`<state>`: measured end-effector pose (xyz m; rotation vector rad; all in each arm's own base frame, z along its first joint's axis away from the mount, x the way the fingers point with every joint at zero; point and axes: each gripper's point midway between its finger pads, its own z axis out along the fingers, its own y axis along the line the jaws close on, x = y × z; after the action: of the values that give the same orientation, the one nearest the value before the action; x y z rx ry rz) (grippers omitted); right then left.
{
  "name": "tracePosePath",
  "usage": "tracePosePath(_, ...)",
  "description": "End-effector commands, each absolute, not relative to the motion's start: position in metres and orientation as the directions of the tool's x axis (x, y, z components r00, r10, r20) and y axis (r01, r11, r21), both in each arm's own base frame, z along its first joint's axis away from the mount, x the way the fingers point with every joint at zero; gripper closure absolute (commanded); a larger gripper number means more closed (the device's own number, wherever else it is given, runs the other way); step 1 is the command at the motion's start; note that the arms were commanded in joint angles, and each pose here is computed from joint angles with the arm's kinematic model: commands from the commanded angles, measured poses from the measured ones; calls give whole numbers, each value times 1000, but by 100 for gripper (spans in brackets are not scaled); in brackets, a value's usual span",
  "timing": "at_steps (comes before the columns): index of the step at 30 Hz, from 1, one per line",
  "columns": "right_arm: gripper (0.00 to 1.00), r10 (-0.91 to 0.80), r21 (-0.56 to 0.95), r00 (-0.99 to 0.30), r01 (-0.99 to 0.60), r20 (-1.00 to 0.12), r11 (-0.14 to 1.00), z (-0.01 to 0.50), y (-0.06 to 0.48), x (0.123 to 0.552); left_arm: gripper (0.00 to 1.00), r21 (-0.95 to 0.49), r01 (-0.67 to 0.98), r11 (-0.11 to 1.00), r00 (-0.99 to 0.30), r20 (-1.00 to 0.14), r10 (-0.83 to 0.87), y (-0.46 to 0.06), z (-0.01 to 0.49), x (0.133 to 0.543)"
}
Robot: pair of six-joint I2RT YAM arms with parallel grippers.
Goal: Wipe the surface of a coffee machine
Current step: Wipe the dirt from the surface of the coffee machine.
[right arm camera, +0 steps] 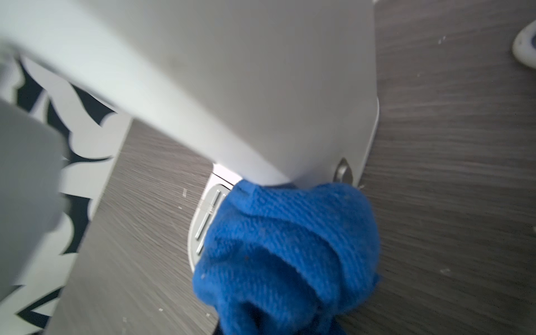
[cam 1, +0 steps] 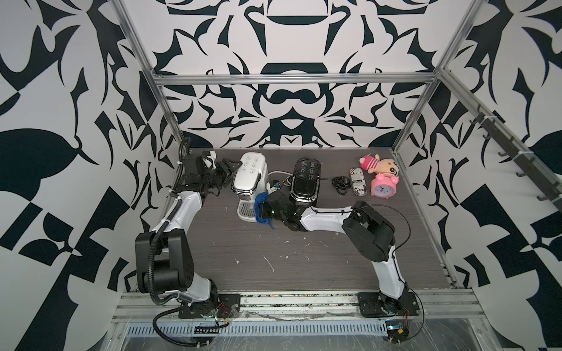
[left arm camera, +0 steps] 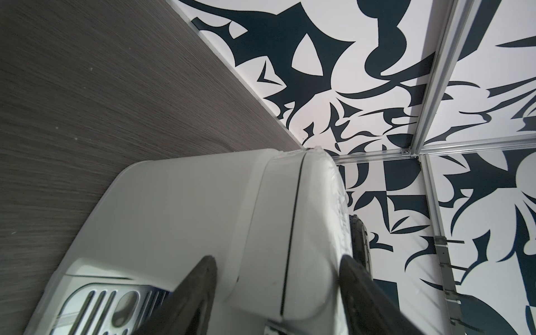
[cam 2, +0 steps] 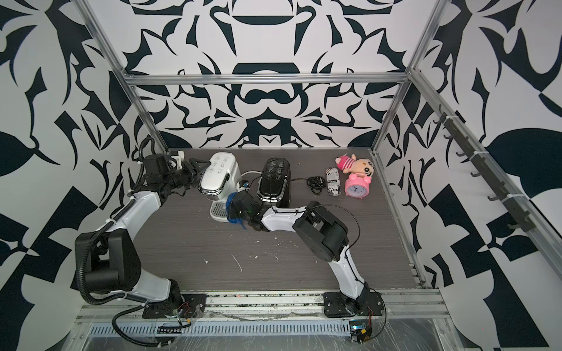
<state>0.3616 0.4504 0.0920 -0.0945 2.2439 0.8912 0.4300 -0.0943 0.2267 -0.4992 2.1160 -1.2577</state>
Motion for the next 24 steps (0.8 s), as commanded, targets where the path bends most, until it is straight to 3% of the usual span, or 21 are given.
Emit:
tracePosePath(1, 100, 350, 679, -645, -372, -679, 633, 166, 458, 379, 31, -879, -119, 462, -785, -202, -586, -100, 188, 418)
tracePosePath(11, 100, 393, 694, -602, -422, -695, 583, 180, 464, 372, 31, -881, -119, 459, -791, -195, -580, -102, 187, 418)
tracePosePath(19, 100, 390, 672, -576, -429, -718, 604, 150, 467, 378, 31, -878, -136, 458, -793, -180, -581, -102, 179, 419)
tracePosePath(24, 100, 394, 634, -512, -478, -764, 608, 167, 468, 372, 31, -877, -144, 459, -794, -174, -582, -102, 176, 420)
